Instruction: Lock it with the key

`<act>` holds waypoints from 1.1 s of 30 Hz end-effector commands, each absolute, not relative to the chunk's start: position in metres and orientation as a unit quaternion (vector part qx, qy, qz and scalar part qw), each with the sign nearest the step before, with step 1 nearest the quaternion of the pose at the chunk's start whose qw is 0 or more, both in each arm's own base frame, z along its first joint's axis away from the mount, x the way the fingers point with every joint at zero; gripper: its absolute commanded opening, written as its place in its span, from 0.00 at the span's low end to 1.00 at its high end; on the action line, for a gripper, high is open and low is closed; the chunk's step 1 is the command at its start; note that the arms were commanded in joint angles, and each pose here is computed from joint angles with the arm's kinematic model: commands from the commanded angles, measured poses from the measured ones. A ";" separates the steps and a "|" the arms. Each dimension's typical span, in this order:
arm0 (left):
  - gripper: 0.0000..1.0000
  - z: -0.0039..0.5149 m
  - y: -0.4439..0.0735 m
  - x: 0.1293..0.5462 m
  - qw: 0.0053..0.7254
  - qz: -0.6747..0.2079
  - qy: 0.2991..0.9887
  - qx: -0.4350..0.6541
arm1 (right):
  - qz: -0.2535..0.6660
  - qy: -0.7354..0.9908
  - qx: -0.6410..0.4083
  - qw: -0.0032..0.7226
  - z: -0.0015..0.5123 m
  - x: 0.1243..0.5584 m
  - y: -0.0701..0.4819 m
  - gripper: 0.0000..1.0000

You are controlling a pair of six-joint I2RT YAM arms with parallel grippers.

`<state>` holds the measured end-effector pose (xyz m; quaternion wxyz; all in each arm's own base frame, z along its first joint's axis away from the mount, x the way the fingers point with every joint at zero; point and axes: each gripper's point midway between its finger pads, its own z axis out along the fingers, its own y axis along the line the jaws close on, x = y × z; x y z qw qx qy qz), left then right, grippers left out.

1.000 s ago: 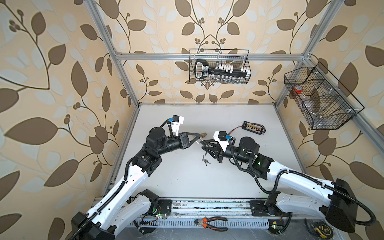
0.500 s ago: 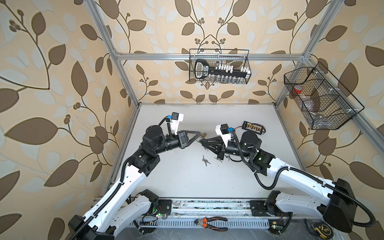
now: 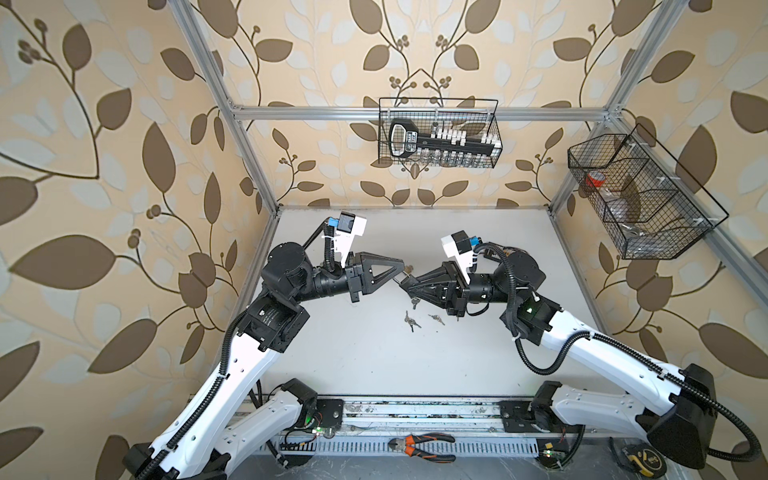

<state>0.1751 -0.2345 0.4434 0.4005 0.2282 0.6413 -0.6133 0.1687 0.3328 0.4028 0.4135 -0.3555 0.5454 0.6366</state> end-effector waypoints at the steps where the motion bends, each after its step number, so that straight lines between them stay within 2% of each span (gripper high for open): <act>1: 0.00 0.447 -0.231 0.176 0.419 -0.607 0.635 0.230 | 0.661 0.459 -0.397 0.441 0.454 0.139 0.318 0.00; 17: 0.00 0.403 -0.242 0.180 0.387 -0.591 0.672 0.222 | 0.664 0.455 -0.384 0.453 0.468 0.150 0.324 0.00; 33: 0.00 0.355 -0.274 0.170 0.332 -0.586 0.692 0.259 | 0.664 0.451 -0.358 0.476 0.487 0.157 0.320 0.00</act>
